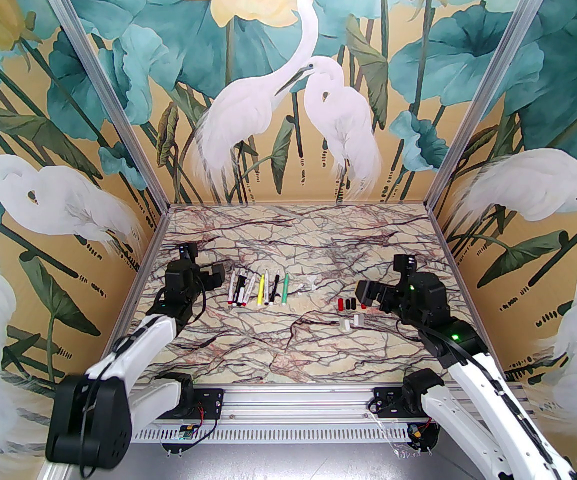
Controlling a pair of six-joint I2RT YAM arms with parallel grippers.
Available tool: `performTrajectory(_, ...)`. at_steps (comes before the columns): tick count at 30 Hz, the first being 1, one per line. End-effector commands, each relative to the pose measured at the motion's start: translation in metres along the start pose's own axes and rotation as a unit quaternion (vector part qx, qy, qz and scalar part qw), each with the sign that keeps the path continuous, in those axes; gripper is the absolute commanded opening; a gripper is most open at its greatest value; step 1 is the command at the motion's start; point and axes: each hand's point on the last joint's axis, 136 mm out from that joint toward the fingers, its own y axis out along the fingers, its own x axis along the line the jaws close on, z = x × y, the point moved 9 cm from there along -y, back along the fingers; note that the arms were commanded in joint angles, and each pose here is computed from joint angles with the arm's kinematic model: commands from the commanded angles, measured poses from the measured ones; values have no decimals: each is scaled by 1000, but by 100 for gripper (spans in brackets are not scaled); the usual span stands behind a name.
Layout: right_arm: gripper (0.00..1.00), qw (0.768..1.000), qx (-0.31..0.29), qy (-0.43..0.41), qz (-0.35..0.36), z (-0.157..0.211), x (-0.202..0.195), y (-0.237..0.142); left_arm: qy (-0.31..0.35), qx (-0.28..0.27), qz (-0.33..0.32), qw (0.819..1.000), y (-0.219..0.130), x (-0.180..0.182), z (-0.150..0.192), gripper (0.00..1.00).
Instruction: Open the pen caps
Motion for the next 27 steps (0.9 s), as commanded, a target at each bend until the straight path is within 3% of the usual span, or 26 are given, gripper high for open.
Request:
performTrajectory(1, 99, 999, -29, 1, 19, -4, -5, 5, 11, -95, 33, 995, 10, 2, -15, 100)
performTrajectory(8, 99, 996, -53, 7, 71, -7, -16, 13, 20, -156, 54, 986, 23, 6, 7, 100)
performTrajectory(13, 99, 991, -66, -12, 113, -12, -22, 20, 23, -157, 57, 986, 39, 7, 15, 100)
performTrajectory(18, 99, 982, -92, -37, 159, -18, -31, 31, 8, -119, 47, 992, 49, 10, 10, 99)
performTrajectory(22, 99, 971, -127, -64, 194, -26, -36, 42, 8, -120, 42, 992, 49, 11, 11, 100)
performTrajectory(27, 99, 938, -189, -126, 264, -35, -50, 56, 8, -121, 41, 992, 49, 11, 10, 99)
